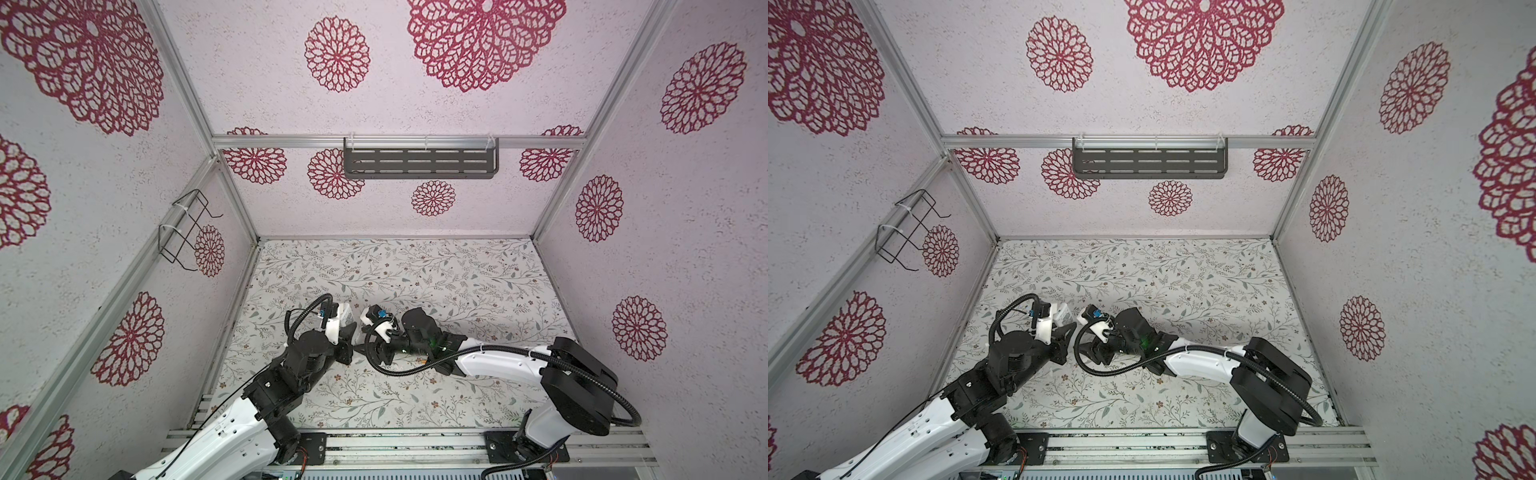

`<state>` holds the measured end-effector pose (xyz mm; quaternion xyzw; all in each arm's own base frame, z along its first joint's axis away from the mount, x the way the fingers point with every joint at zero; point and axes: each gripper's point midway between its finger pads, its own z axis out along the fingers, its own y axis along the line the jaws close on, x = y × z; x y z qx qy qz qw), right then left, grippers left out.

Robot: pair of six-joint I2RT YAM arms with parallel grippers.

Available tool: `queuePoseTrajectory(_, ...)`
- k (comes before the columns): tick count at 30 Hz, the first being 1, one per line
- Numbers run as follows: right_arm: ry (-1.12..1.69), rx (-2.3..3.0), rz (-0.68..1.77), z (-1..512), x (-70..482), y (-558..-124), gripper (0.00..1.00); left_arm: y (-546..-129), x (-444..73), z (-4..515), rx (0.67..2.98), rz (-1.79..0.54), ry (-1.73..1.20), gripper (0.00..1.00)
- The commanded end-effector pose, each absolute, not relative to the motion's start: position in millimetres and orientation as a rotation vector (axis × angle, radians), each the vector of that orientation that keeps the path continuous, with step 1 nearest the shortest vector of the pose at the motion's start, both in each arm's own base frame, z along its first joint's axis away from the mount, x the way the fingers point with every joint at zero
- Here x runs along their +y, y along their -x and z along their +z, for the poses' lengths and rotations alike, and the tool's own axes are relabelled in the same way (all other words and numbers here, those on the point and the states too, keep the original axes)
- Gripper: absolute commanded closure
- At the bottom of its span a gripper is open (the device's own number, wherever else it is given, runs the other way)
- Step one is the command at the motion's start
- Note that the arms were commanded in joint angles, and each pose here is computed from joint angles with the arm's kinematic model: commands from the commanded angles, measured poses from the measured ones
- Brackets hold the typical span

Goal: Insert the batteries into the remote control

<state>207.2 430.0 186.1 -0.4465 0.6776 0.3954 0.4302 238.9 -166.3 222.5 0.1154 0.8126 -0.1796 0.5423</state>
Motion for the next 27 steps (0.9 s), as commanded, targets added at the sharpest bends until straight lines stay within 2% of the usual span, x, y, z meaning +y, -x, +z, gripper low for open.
queuePoseTrajectory(1,1.105,1.589,0.996,213.4,440.8,-210.2,0.4,-238.4,-169.1,242.3,1.871,-0.439,-0.283,1.0)
queuePoseTrajectory(19,1.111,1.571,0.972,220.2,444.2,-210.5,0.53,-238.9,-169.4,239.0,1.88,-0.412,-0.291,1.0)
queuePoseTrajectory(27,1.103,1.564,0.975,222.9,444.5,-210.6,0.56,-239.1,-170.4,240.2,1.877,-0.413,-0.296,1.0)
